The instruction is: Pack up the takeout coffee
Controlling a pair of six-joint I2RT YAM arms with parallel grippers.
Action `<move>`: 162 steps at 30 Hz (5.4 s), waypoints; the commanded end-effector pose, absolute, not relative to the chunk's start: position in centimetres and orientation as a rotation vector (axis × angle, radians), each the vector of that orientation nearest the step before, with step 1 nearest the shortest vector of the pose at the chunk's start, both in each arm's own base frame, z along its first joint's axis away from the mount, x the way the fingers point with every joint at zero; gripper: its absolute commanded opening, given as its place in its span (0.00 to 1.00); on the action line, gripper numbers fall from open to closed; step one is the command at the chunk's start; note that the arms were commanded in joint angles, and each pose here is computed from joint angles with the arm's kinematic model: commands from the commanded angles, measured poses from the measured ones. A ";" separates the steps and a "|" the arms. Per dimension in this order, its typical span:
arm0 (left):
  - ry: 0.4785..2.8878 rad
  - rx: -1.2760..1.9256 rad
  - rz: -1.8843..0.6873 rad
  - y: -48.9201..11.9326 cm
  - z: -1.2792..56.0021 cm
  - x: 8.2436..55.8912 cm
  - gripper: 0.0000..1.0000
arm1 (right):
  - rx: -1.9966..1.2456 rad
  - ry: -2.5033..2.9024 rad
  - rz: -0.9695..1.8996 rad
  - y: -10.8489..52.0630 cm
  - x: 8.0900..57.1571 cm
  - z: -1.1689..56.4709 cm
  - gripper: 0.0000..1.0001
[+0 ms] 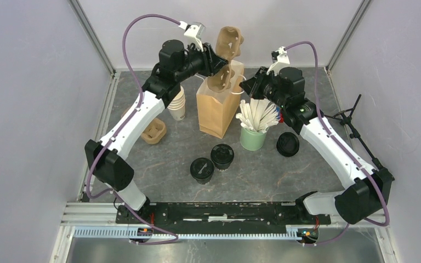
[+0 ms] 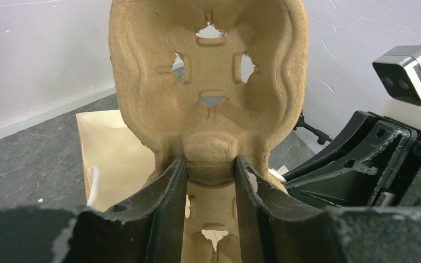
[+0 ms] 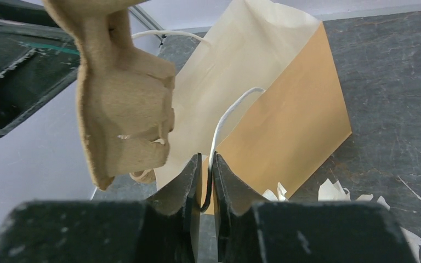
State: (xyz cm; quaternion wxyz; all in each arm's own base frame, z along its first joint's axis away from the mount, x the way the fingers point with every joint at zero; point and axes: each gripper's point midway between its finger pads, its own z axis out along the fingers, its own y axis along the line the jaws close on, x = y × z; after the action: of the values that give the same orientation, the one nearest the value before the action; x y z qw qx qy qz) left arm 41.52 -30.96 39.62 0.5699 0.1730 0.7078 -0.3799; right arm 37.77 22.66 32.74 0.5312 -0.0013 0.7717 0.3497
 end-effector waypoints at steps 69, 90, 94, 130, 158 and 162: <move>1.820 0.461 -0.490 -29.6 31.7 42.9 0.35 | -0.142 1.744 0.870 23.7 37.0 35.8 0.02; 2.134 0.463 -0.244 -27.2 27.5 41.2 0.31 | -0.152 1.767 0.890 24.4 37.0 35.0 0.00; 2.164 0.449 -0.241 -26.9 27.0 40.6 0.31 | -0.151 1.763 0.889 24.3 37.0 35.1 0.00; 2.275 0.467 -0.218 -27.2 25.2 39.8 0.58 | -0.169 1.777 0.917 25.4 36.0 34.2 0.00; 1.953 0.215 -0.371 -21.7 41.2 34.0 1.00 | -0.206 1.785 0.814 23.4 34.4 34.7 0.75; 2.016 0.160 -0.238 -18.6 38.8 32.8 1.00 | -0.254 1.759 0.740 22.3 33.8 35.7 0.98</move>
State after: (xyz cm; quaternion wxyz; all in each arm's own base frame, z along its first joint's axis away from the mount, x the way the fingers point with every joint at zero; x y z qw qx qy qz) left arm 33.70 -21.40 41.01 0.5382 0.1041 0.8225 -0.1517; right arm 34.52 23.82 32.88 0.5276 -0.0794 0.7700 0.3498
